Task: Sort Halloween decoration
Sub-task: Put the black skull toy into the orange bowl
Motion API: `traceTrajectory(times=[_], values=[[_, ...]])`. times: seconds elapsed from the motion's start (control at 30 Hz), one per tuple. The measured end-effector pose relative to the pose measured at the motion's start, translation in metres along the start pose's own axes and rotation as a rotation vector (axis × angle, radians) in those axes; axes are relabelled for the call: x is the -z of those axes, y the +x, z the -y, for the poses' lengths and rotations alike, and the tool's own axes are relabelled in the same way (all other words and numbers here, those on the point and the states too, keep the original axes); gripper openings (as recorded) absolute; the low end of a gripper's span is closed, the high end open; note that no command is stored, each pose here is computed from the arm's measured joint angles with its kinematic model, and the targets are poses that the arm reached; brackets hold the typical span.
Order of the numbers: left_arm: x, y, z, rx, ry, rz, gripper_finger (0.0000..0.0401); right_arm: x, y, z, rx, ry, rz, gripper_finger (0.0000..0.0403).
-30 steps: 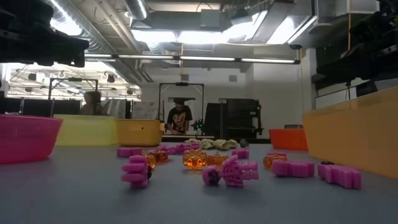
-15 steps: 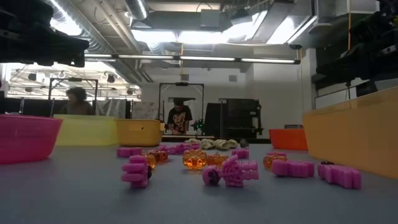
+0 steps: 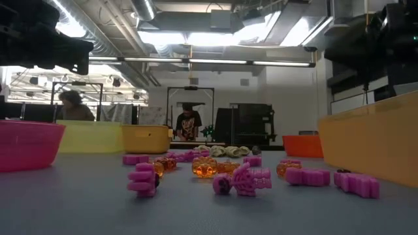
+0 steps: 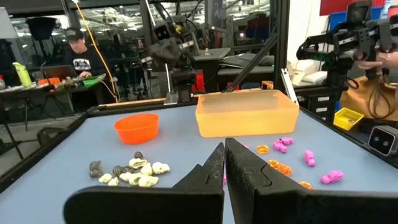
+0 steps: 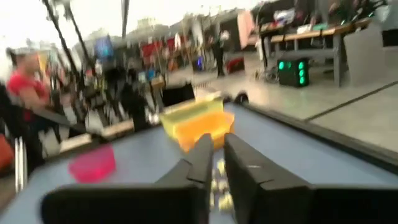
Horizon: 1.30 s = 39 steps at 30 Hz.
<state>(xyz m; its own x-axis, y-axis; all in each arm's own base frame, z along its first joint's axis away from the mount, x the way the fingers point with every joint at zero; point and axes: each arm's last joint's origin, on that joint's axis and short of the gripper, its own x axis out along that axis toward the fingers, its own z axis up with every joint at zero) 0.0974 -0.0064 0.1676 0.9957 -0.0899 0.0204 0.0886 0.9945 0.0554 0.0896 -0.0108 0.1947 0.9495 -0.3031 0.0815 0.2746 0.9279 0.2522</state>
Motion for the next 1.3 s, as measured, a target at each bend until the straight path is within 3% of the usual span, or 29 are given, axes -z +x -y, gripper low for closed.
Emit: traceTrajectory(times=[0.2,0.37,0.5,0.73,0.93,1.13,1.3], values=[[0.000,0.000,0.000,0.000,0.000,0.000,0.0000,-0.012,0.001,-0.003,-0.022,0.034,0.115,0.0171],[0.000,0.000,0.000,-0.001,0.000,0.000,0.0000,-0.018,0.009,-0.007,-0.035,0.039,0.173,0.0220],[0.000,0.000,-0.001,-0.039,0.000,-0.002,0.0000,-0.026,0.022,-0.012,-0.016,-0.026,0.141,0.0227],[0.000,0.000,-0.003,-0.119,0.000,-0.005,0.0000,-0.053,0.063,-0.027,0.128,-0.259,0.008,0.0227],[0.000,0.000,-0.004,-0.123,0.000,-0.004,0.0000,-0.067,0.107,-0.030,0.273,-0.466,-0.257,0.0227],[0.000,0.000,-0.004,-0.123,0.000,-0.004,0.0000,-0.068,0.153,-0.002,0.404,-0.503,-0.484,0.0227],[0.000,0.000,-0.004,-0.123,0.000,-0.004,0.0000,-0.055,0.187,0.029,0.300,-0.422,-0.616,0.0227]])
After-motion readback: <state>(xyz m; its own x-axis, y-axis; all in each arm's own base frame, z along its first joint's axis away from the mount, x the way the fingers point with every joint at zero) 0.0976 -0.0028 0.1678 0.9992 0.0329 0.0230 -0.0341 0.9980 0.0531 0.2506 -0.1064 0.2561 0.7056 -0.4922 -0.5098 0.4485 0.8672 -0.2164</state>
